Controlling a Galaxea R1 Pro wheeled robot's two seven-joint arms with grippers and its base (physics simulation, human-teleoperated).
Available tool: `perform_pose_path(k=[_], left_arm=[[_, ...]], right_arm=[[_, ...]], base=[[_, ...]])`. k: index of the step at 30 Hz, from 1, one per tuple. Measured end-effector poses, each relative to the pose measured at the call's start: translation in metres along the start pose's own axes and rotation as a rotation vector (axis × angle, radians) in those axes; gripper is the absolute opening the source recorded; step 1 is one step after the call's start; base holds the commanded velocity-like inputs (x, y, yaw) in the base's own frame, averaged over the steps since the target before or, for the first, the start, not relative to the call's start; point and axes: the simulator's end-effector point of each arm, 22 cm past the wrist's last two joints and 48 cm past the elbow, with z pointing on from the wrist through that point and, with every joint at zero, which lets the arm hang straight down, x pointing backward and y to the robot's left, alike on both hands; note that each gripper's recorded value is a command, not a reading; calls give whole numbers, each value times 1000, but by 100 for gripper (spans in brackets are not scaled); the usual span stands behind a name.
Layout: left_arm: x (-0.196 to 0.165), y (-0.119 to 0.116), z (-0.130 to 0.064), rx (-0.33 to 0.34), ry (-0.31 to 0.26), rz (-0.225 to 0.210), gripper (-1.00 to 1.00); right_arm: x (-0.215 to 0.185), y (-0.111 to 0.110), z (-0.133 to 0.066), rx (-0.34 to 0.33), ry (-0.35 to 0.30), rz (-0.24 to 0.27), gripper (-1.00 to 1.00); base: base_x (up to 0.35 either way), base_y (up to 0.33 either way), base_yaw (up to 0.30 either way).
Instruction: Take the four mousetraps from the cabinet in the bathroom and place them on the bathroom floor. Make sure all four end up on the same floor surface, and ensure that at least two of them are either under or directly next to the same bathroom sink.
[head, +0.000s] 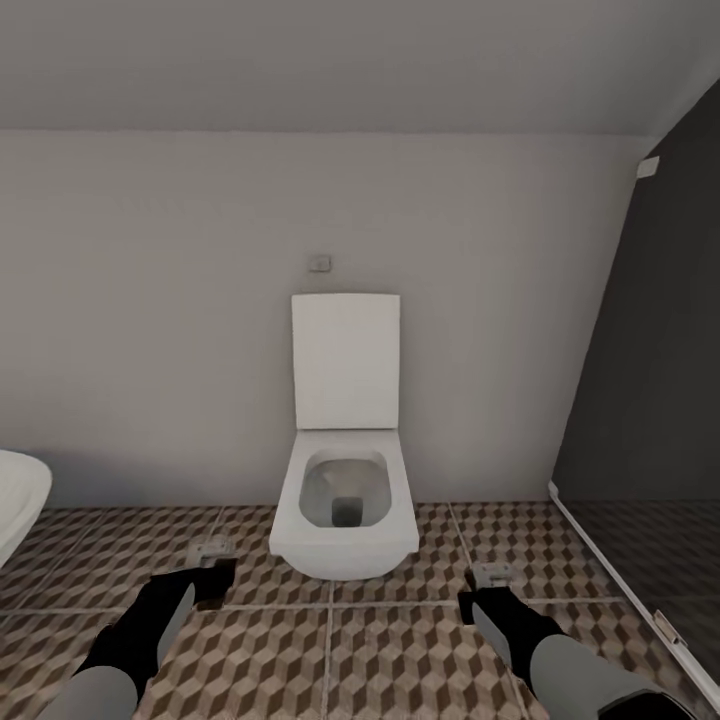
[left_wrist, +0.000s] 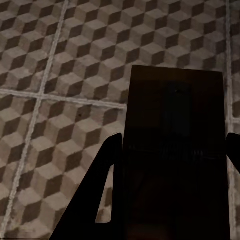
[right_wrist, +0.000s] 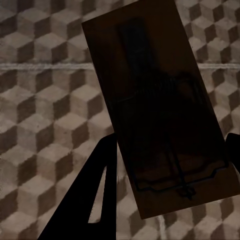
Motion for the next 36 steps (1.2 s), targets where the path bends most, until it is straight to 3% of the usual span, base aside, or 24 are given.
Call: perform_pose_path(k=[36], left_arm=[[69, 4, 48, -21, 132, 25, -100]], right_arm=[[63, 15, 48, -13, 114, -2, -100]], base=[[0, 0, 0]])
